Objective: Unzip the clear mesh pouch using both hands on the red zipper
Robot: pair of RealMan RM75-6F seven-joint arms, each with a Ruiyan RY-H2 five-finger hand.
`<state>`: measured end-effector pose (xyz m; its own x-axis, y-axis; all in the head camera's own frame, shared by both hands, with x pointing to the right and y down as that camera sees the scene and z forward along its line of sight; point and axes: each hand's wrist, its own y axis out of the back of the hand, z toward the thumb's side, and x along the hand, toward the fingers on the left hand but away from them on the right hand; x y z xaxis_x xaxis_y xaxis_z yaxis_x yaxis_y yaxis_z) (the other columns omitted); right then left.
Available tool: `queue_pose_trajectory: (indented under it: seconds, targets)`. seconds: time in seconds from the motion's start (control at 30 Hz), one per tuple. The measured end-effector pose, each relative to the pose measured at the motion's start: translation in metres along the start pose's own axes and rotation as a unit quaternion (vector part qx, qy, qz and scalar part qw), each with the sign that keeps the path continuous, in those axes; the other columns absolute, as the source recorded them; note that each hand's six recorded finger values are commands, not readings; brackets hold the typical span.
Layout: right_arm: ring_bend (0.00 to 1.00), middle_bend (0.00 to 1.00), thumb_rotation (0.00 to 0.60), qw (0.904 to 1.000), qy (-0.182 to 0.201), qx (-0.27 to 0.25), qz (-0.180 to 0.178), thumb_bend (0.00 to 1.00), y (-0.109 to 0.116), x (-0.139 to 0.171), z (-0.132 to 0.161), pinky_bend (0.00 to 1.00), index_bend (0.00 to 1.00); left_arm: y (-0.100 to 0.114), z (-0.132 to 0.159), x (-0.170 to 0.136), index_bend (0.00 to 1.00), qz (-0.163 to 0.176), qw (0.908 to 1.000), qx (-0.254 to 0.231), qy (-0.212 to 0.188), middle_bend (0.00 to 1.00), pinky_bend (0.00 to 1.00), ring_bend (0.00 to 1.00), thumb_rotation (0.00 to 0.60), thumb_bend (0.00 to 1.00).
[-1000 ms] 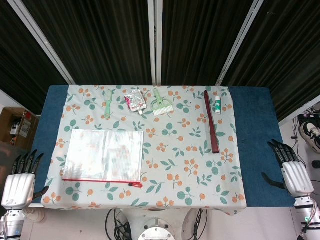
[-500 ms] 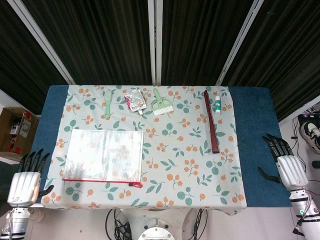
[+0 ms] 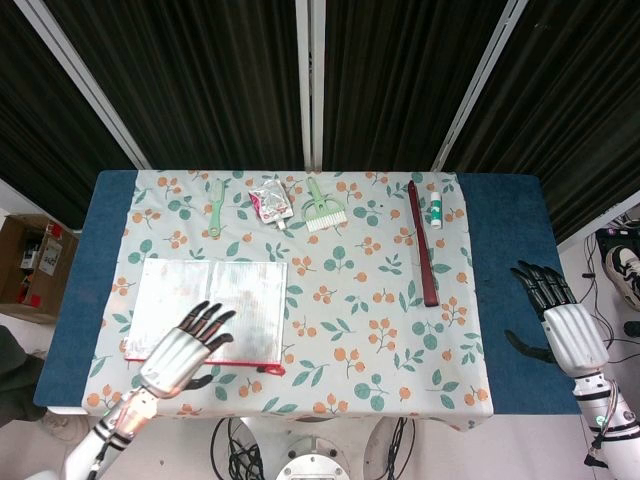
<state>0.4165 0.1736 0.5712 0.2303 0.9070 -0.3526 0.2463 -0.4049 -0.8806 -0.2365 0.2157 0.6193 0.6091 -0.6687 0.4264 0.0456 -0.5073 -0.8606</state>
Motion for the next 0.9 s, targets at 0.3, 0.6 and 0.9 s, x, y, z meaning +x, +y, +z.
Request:
queue_pose_trajectory:
  seconds: [0.3,0.6,0.9]
  targets:
    - [0.00,0.00,0.600,0.9999,-0.010,-0.002,0.003,0.18,-0.002,0.002,-0.005,0.00,0.00,-0.032,0.050,0.056,0.41,-0.049,0.9968,-0.019,-0.061,0.09,0.08,0.01,0.600,0.12]
    - [0.00,0.00,0.600,0.9999,-0.013,-0.005,0.003,0.18,-0.004,0.002,-0.007,0.00,0.00,-0.064,0.057,0.072,0.45,-0.076,0.9963,0.000,-0.040,0.10,0.08,0.01,0.600,0.19]
    - [0.00,0.00,0.600,0.9999,-0.014,-0.005,0.001,0.18,-0.004,0.003,-0.008,0.00,0.00,-0.081,0.052,0.066,0.48,-0.095,0.9955,-0.002,-0.006,0.10,0.08,0.01,0.600,0.22]
